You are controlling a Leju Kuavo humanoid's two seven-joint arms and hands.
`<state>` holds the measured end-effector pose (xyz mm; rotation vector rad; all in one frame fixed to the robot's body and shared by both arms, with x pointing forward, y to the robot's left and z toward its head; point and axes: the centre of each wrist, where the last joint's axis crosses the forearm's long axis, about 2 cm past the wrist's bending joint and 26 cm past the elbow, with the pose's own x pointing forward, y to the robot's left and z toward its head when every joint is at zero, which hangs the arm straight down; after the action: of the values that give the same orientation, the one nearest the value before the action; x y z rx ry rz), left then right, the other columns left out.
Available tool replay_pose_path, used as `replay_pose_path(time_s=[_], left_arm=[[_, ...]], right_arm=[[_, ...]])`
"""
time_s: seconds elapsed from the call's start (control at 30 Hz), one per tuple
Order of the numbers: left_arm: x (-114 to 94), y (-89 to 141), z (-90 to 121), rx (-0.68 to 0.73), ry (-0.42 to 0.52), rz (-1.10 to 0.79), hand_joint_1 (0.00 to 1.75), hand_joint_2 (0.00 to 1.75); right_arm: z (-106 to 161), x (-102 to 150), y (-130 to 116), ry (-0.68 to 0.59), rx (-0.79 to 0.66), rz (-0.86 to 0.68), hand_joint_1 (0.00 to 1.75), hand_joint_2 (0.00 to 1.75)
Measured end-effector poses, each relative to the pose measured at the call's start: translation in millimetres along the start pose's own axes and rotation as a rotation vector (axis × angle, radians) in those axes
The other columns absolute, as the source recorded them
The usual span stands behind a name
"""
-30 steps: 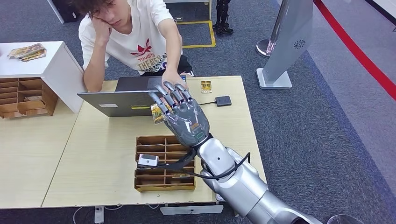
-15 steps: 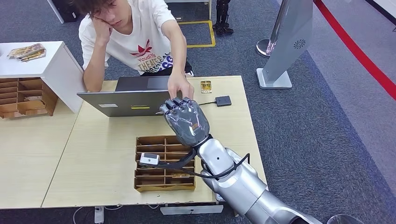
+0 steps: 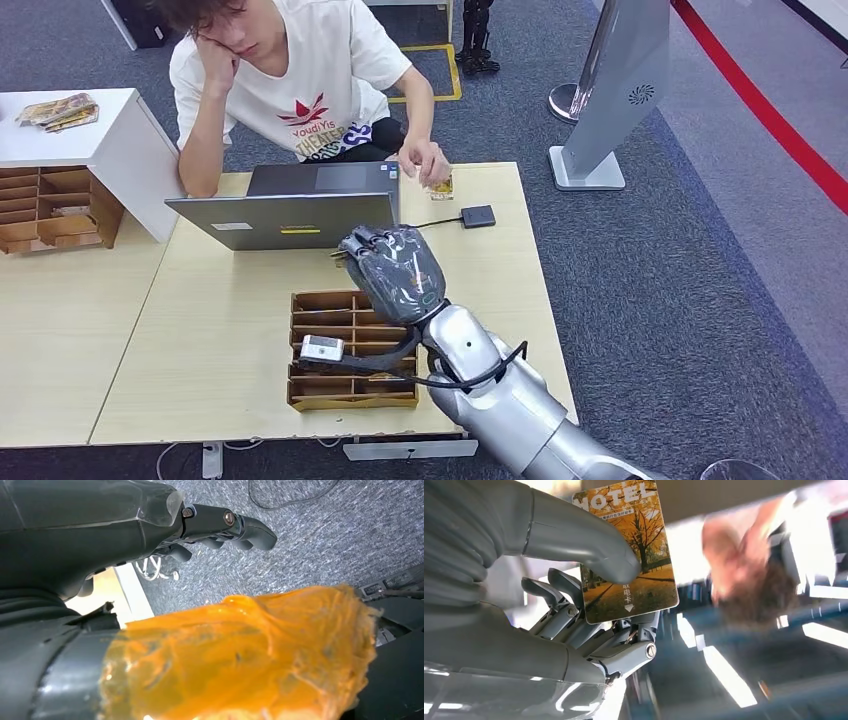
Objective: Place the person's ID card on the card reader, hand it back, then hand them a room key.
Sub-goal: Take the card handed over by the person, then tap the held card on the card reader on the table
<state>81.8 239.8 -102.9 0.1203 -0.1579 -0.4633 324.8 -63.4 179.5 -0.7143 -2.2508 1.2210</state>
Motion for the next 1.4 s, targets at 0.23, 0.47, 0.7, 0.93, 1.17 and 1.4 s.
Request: replay_pose_path(time_s=[0.23,0.47,0.7,0.93,1.17,1.4], left_arm=[[-1.1,-0.9,0.1,0.004,0.002,0.023,0.00,0.00],[-2.9,-1.4,0.0,0.011,-0.003,0.046,0.00,0.00],[-14.5,-3.9,-0.3,0.024,-0.012,0.093,0.00,0.00],[-29.6,-5.9,-0.6,0.030,-0.009,0.161,0.00,0.00],[-35.6,-4.9,-0.9,0.036,0.001,0.205,0.00,0.00],[-36.7,-5.0,-0.9,0.040,0.004,0.209,0.00,0.00]], right_arm=[[7.6,24.5,-13.1,0.111,0.075,-0.652,1.75,1.75],[14.7,27.8,-23.3,0.156,0.101,-1.080,1.75,1.75],[46.0,9.6,-23.0,0.267,0.018,-1.310,1.75,1.75],[109.4,-17.3,-21.8,0.402,0.012,-1.156,1.75,1.75],[163.3,-28.8,-29.5,0.497,0.038,-1.007,1.75,1.75],[186.7,-37.9,-36.2,0.552,0.076,-0.916,1.75,1.75]])
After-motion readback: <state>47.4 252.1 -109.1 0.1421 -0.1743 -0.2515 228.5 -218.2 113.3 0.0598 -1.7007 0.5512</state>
